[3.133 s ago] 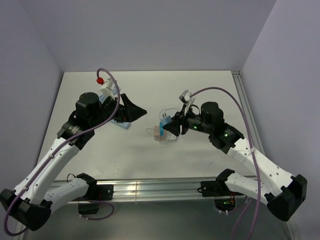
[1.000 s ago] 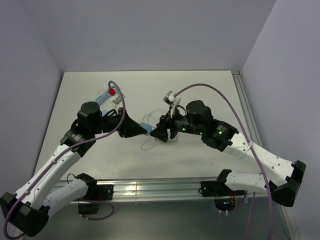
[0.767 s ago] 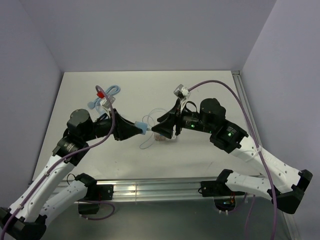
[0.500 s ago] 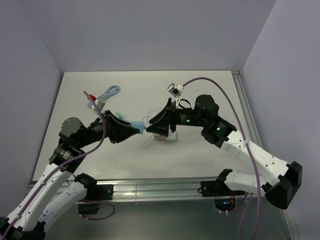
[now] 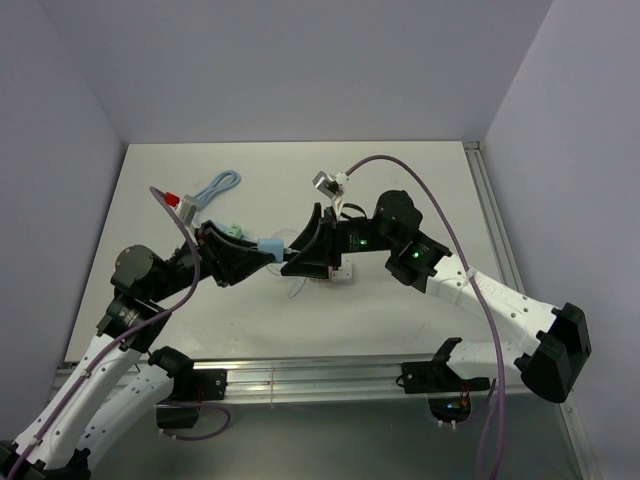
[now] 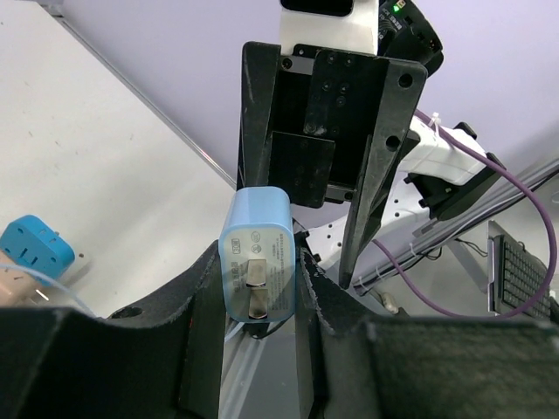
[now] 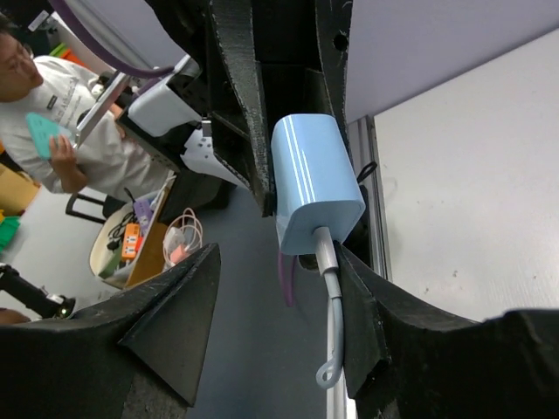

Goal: Insert the plug

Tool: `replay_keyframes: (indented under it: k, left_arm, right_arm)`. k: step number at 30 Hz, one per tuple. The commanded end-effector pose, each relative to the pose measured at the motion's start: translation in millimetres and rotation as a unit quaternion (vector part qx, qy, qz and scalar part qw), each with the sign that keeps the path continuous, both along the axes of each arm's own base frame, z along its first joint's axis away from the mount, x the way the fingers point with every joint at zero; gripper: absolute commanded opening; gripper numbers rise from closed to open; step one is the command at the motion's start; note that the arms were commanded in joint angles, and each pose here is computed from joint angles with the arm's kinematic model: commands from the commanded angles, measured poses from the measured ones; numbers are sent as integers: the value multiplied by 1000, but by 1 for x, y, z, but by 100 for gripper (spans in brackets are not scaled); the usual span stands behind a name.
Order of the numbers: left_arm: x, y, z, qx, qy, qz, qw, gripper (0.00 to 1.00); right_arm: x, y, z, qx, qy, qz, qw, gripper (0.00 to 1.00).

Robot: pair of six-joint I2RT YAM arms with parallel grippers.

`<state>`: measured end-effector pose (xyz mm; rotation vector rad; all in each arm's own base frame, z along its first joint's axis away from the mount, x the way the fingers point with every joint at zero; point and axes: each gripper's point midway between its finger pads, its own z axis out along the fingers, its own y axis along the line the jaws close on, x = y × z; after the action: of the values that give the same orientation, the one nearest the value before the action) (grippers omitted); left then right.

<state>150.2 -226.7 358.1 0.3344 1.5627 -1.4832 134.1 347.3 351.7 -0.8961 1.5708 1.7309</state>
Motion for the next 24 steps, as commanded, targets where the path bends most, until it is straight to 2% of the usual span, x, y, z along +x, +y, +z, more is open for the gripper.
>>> replay_keyframes:
  k: [1, 9, 24]
  left_arm:
    - [-2, 0, 16, -32, -17, -5, 999, 0]
    - [-3, 0, 18, -37, -18, -9, 999, 0]
    - [-8, 6, 23, -41, -26, 4, 999, 0]
  right_arm:
    - [-3, 3, 26, 35, -28, 8, 999, 60]
    - [5, 5, 36, 56, -24, -13, 998, 53]
    - [17, 9, 31, 45, -18, -39, 998, 55]
